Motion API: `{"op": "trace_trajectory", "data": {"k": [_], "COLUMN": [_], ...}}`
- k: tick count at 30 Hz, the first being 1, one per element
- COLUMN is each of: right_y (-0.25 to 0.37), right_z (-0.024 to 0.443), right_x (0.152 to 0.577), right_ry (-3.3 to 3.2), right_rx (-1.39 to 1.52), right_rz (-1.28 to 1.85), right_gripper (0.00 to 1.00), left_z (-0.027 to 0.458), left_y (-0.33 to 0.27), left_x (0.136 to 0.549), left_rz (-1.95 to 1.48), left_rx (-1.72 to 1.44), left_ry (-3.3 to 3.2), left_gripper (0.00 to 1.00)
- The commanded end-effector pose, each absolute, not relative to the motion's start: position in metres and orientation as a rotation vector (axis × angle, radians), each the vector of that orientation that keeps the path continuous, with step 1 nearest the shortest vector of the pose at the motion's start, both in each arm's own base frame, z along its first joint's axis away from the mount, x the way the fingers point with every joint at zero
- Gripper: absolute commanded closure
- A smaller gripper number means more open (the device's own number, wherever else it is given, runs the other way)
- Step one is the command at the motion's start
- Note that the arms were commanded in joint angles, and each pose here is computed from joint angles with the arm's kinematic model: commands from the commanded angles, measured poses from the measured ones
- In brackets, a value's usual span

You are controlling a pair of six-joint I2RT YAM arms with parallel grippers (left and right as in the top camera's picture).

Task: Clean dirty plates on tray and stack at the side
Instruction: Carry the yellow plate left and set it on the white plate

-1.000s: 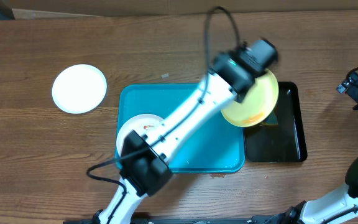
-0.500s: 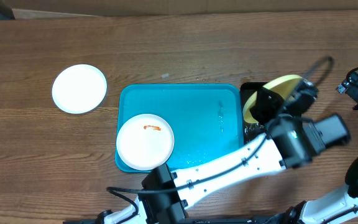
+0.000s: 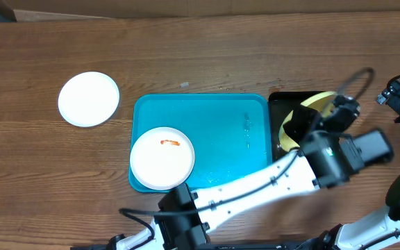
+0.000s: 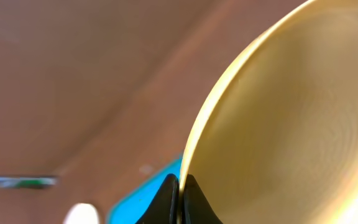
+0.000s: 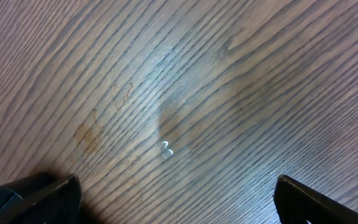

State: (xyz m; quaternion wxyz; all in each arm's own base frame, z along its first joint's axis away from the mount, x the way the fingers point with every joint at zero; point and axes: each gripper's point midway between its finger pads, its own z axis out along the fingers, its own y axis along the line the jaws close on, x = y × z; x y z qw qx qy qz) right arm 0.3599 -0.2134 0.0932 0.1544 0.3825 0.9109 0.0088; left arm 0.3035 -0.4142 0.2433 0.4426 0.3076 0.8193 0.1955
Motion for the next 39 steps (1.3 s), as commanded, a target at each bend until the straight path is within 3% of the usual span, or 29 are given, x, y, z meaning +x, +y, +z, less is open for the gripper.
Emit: {"op": "trace_trajectory", "data": {"k": [1, 11, 16, 21, 30, 35, 39], "right_y": [-0.217, -0.217, -0.217, -0.217, -0.217, -0.217, -0.217], "right_z": [0.107, 0.107, 0.107, 0.107, 0.107, 0.107, 0.107], "right_x": [0.365, 0.365, 0.365, 0.364, 0.365, 0.365, 0.365], "right_ry": [2.57, 2.57, 2.571, 2.571, 2.57, 2.57, 2.57], "right_rx": [1.089, 1.089, 1.09, 1.09, 1.089, 1.089, 1.089], "right_rz": [0.014, 0.014, 0.014, 0.014, 0.014, 0.014, 0.014], "right_gripper": [0.0, 0.0, 0.0, 0.0, 0.0, 0.0, 0.0], "left_z": [0.211, 0.188, 0.191, 0.185, 0.162, 0.157, 0.146], "left_y": [-0.423, -0.341, -0.23, -0.086, 0.154, 0.214, 0.225], "left_x": [0.312, 0.397, 0.453, 0.481, 0.431, 0.405, 0.397], "left_rz": [0.149, -0.537, -0.724, -0.66, -0.052, 0.043, 0.049], "left_rx": [0.794, 0.474, 0.095, -0.354, -1.061, -1.263, -1.309], "left_ry": [2.3, 2.754, 2.836, 2.844, 2.787, 2.71, 2.709], "left_gripper": [0.96, 0.96, 0.96, 0.96, 0.96, 0.96, 0.96]}}
